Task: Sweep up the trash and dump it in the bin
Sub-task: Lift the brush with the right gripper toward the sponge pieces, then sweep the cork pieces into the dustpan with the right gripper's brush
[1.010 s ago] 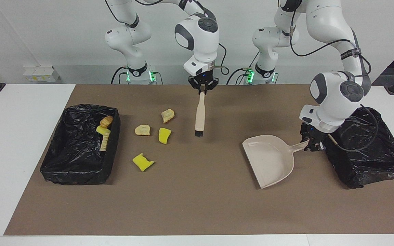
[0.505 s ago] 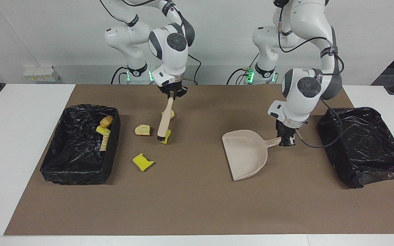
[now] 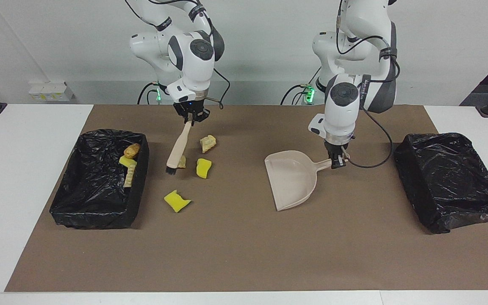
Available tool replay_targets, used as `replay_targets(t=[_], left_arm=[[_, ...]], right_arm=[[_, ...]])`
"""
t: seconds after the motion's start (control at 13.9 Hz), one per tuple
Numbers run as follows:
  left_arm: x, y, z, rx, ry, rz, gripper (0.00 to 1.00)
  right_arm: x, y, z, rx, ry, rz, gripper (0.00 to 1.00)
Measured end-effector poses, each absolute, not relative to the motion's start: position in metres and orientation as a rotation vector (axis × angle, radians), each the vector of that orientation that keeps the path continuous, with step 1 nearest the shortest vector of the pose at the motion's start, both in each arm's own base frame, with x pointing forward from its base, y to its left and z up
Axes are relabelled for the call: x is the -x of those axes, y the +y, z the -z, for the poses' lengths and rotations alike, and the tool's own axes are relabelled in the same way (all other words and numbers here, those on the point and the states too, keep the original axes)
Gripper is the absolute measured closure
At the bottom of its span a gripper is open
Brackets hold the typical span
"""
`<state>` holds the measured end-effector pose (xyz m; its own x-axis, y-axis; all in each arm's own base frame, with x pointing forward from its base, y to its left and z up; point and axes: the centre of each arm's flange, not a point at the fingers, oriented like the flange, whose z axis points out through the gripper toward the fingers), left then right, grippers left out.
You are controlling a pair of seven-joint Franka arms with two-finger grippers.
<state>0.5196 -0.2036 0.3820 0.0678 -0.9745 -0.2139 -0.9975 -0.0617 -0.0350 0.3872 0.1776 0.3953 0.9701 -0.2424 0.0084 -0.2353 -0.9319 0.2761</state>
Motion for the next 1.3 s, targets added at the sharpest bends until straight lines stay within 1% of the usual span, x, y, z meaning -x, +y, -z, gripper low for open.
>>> replay_targets(t=[0.14, 0.29, 0.43, 0.65, 0.94, 1.15, 1.3], left_arm=[[-0.502, -0.211, -0.380, 2.148, 2.030, -0.214, 0.69], [-0.490, -0.213, -0.377, 2.134, 2.042, -0.228, 0.69], [-0.481, -0.214, -0.375, 2.127, 2.049, -0.240, 0.69], [-0.468, -0.212, -0.369, 2.139, 2.036, -0.262, 0.69], [-0.459, -0.213, -0.367, 2.156, 2.011, -0.266, 0.69], [-0.457, -0.213, -0.367, 2.159, 2.007, -0.264, 0.69], [-0.456, -0.213, -0.367, 2.159, 2.006, -0.263, 0.69]], right_arm=[[-0.384, 0.148, -0.383, -2.845, -0.329, 0.050, 0.74], [-0.380, 0.116, -0.370, -2.846, -0.332, 0.102, 0.74], [-0.374, 0.108, -0.360, -2.876, -0.379, 0.171, 0.74], [-0.357, 0.144, -0.354, -2.947, -0.375, 0.237, 0.74], [-0.327, 0.220, -0.365, -3.022, -0.325, 0.227, 0.74], [-0.323, 0.255, -0.373, -3.064, -0.231, 0.200, 0.74], [-0.333, 0.281, -0.380, -3.097, -0.218, 0.170, 0.74]])
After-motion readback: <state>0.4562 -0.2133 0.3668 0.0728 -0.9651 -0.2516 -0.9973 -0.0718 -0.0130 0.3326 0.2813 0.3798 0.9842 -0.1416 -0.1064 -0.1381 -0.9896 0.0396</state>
